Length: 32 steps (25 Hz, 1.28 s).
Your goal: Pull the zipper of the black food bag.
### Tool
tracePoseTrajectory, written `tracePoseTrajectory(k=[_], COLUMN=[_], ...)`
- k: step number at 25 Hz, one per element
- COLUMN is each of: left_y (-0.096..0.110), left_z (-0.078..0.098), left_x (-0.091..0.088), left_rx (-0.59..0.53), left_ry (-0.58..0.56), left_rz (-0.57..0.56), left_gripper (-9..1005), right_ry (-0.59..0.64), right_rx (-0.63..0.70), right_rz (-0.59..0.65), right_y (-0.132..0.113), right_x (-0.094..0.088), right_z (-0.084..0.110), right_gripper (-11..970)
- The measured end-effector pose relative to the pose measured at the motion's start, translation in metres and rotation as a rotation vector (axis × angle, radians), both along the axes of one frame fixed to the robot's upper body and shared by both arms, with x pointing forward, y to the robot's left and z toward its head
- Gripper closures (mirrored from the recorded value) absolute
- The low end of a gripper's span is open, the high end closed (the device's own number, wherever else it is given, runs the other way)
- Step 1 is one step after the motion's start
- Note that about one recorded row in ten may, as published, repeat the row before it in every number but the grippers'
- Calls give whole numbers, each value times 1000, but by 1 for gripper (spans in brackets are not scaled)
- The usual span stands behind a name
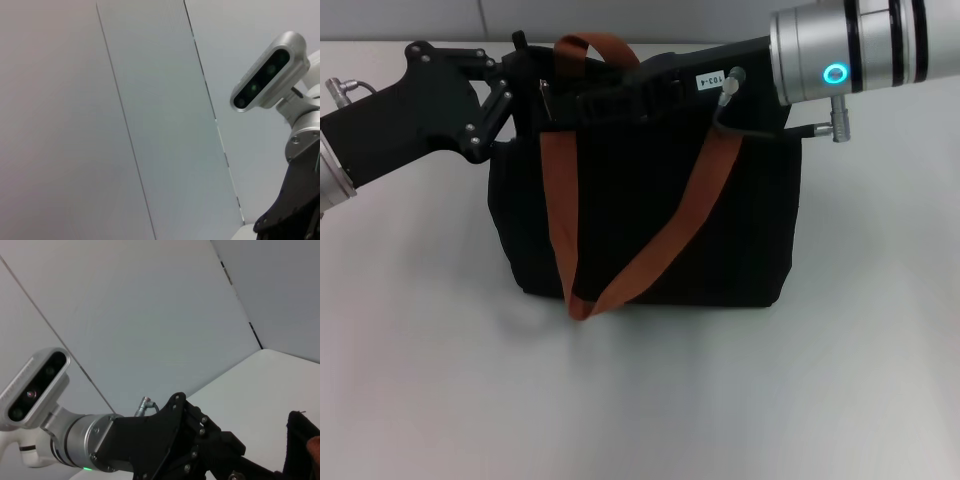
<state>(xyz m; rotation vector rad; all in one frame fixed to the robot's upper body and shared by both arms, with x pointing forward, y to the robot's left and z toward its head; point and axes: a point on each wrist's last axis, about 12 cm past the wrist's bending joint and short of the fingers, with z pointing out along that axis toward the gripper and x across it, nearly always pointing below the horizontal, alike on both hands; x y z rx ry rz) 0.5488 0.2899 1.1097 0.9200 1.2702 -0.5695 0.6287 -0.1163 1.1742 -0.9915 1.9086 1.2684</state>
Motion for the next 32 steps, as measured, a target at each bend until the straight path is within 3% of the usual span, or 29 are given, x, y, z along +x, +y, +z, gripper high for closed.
tracePoseTrajectory(k=[12, 25, 32], left_y=[-10, -5, -4], left_z=[3, 2, 2], left_x=[9, 9, 7], left_rx=[-22, -28, -32], left_ry=[11, 13, 12], left_rz=[-12, 14, 14], left_gripper=[952, 948, 946], right_ry=[-33, -60, -65], right_rx=[-28, -48, -47], right_rz=[18, 4, 0], right_y=[18, 18, 16], right_x=[2, 3, 3], right_z=[2, 2, 2], right_gripper=[587, 620, 807])
